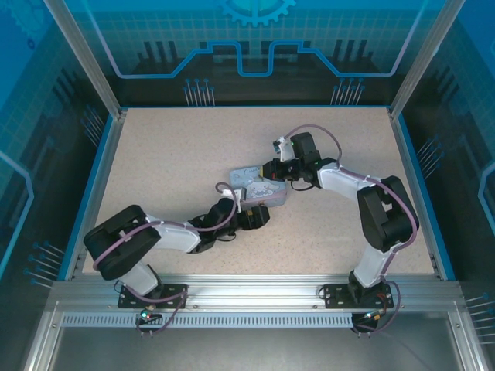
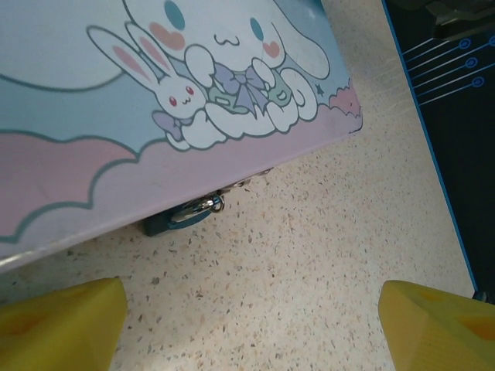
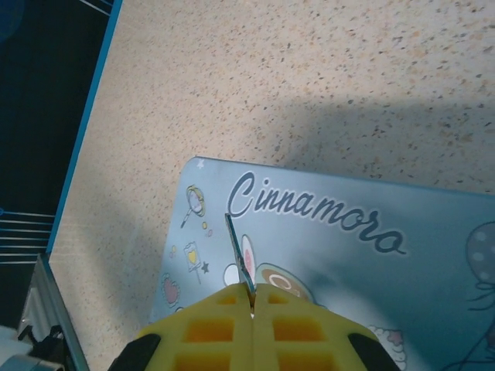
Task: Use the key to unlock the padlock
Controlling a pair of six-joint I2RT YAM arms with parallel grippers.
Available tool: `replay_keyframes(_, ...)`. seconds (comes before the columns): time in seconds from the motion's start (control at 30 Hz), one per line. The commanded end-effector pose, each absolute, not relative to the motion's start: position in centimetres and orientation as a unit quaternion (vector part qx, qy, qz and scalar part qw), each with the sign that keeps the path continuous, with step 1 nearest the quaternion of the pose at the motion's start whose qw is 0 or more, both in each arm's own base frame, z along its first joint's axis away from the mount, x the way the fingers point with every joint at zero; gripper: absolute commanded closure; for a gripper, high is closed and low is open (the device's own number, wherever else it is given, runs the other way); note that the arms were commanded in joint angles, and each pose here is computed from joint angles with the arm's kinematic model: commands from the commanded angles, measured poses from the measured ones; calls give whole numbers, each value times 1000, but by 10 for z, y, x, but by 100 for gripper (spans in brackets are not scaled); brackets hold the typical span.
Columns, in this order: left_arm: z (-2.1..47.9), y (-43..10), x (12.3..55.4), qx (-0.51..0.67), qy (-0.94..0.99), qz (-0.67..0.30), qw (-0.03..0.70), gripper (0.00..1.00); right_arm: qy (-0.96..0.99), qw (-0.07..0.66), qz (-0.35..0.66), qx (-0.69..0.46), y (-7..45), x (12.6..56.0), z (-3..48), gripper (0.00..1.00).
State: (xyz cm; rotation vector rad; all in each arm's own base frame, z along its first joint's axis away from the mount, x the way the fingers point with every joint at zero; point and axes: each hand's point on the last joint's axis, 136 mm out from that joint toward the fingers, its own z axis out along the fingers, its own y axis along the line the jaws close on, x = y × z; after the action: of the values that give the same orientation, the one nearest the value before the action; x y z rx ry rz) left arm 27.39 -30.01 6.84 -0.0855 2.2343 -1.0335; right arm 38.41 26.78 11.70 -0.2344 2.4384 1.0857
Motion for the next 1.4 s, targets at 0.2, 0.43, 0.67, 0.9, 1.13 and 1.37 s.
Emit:
replay_keyframes(0.2,63,-298,285,-64,831,-383,397,13,915,200,340,-79,254,379,86,100)
replay_keyframes(0.43,56,-299,292,-68,831,-372,409,12,916,188,346,-77,256,377,77,100)
replay_keyframes(0.67,51,-306,298,-64,833,-369,408,12,915,182,351,-79,258,375,74,100)
replay_keyframes(0.9,48,-319,305,-55,830,-373,410,12,913,178,357,-82,261,375,73,100)
replay_keyframes(1.13,47,-333,313,-40,829,-378,410,12,912,178,361,-83,262,375,73,100)
replay_keyframes(1.37,56,-346,313,-29,822,-400,403,23,911,177,364,-85,262,374,74,100)
